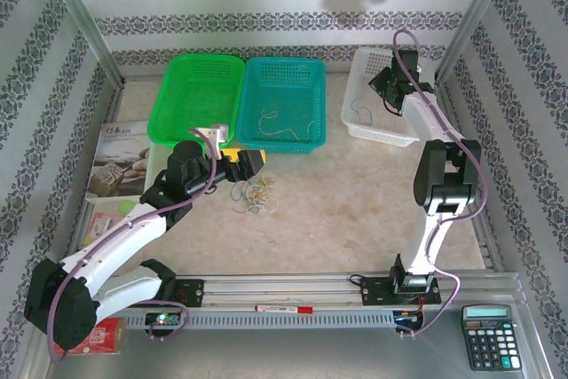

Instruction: Untangle the cables

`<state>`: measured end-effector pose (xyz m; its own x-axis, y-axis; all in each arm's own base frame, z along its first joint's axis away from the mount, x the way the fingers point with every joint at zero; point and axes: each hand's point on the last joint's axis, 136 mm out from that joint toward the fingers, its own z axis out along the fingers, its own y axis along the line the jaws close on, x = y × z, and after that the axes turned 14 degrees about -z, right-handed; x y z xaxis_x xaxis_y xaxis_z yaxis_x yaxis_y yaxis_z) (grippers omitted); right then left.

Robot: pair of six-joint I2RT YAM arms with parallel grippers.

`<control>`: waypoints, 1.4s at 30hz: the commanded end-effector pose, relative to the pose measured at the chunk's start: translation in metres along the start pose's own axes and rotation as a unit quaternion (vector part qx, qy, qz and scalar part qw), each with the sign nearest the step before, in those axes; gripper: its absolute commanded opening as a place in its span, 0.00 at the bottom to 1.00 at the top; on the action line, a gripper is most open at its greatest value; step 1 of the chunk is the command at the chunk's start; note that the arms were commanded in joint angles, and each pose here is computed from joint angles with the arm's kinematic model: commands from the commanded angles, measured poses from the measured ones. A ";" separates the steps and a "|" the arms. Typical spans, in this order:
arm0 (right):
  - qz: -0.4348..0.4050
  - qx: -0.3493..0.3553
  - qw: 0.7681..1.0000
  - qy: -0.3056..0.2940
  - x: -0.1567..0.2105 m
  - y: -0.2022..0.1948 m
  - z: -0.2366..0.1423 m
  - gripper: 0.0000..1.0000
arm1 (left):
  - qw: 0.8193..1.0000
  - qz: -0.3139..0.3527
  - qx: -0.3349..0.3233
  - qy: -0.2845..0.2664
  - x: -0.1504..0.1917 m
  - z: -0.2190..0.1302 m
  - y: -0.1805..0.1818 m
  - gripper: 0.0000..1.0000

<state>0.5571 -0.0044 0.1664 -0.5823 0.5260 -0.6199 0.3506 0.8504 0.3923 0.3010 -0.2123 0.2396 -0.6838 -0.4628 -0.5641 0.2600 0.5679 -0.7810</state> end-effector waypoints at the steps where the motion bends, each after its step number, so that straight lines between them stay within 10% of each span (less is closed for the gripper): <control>1: 0.013 -0.003 0.999 0.038 0.015 0.010 0.004 0.02 | 1.000 -0.006 0.015 0.000 -0.003 0.002 -0.012 1.00; 30: 0.035 -0.102 0.980 0.170 0.159 0.048 -0.028 0.04 | 0.998 -0.015 0.044 -0.032 -0.010 -0.016 -0.025 1.00; 42: -0.021 -0.094 0.993 0.064 0.087 0.047 -0.077 0.02 | 0.999 -0.017 0.039 -0.027 -0.007 -0.017 -0.023 1.00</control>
<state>0.4582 0.1010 0.1491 -0.7423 0.4932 -0.4537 0.2109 0.8146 0.5404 0.2936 -0.2077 0.2589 -0.6633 -0.5120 -0.5458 0.2685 0.5180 -0.8122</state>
